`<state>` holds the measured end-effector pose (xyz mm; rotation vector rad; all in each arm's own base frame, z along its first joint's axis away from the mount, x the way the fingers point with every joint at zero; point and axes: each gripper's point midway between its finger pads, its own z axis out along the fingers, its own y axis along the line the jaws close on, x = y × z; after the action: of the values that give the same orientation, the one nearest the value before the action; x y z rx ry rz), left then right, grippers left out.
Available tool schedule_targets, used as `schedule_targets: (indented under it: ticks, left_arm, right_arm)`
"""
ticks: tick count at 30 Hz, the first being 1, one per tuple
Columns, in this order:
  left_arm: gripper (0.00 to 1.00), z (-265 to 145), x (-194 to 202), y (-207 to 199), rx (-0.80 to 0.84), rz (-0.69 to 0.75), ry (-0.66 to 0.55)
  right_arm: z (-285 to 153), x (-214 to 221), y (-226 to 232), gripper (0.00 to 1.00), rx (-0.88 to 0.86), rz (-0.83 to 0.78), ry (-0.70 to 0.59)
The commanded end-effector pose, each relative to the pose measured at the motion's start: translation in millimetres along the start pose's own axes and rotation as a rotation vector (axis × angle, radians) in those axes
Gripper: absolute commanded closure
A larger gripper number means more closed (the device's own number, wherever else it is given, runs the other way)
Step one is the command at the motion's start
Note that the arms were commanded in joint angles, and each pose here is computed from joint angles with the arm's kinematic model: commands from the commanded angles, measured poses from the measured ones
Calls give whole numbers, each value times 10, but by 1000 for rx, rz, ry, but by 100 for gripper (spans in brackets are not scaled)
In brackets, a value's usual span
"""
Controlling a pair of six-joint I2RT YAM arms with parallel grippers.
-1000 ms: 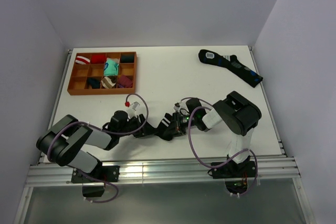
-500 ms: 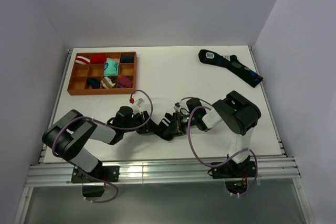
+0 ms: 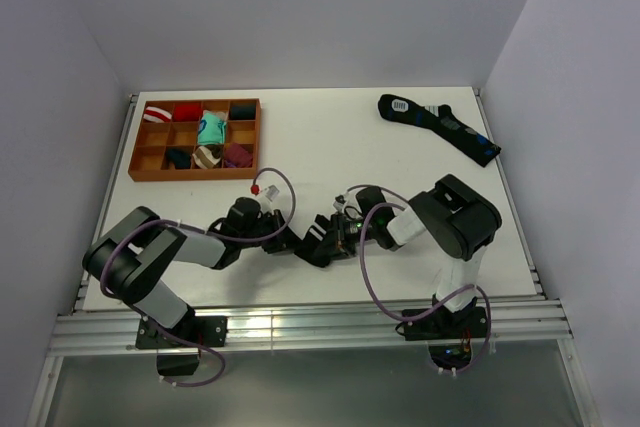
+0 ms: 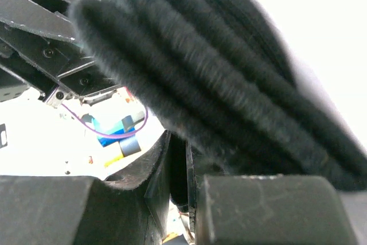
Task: Roll the socks
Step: Roll the sock at the center of the board.
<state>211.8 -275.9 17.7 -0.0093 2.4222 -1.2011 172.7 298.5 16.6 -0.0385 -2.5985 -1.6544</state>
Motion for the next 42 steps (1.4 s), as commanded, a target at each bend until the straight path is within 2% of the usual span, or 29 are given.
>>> schedule_targets:
  ticks: [1, 4, 12, 18, 25, 29, 35, 42]
  left_arm:
    - [93, -99, 366, 603, -253, -16, 101]
    - [100, -124, 390, 603, -262, -31, 112]
    - [100, -262, 381, 715, -388, -42, 128]
    - [100, -331, 324, 720, -442, -51, 118]
    - [100, -355, 249, 648, -451, -22, 130]
    - [100, -342, 232, 625, -454, -16, 130]
    - [100, -320, 223, 596, -444, -15, 132]
    - [100, -321, 219, 588, -448, -5, 140]
  right_arm:
    - [-103, 11, -632, 82, 262, 88, -100]
    - [-181, -109, -615, 75, 317, 15, -160]
    - [-353, -296, -555, 57, 372, -140, -297]
    - [-479, -421, -380, 57, 385, -260, -412]
    - [-863, -566, 175, 57, 335, -449, -639]
    - [-933, -537, 543, 58, 265, -570, -692]
    - [-662, -381, 867, 58, 264, -780, -624]
    - [-228, -258, 828, 58, 385, -949, -534]
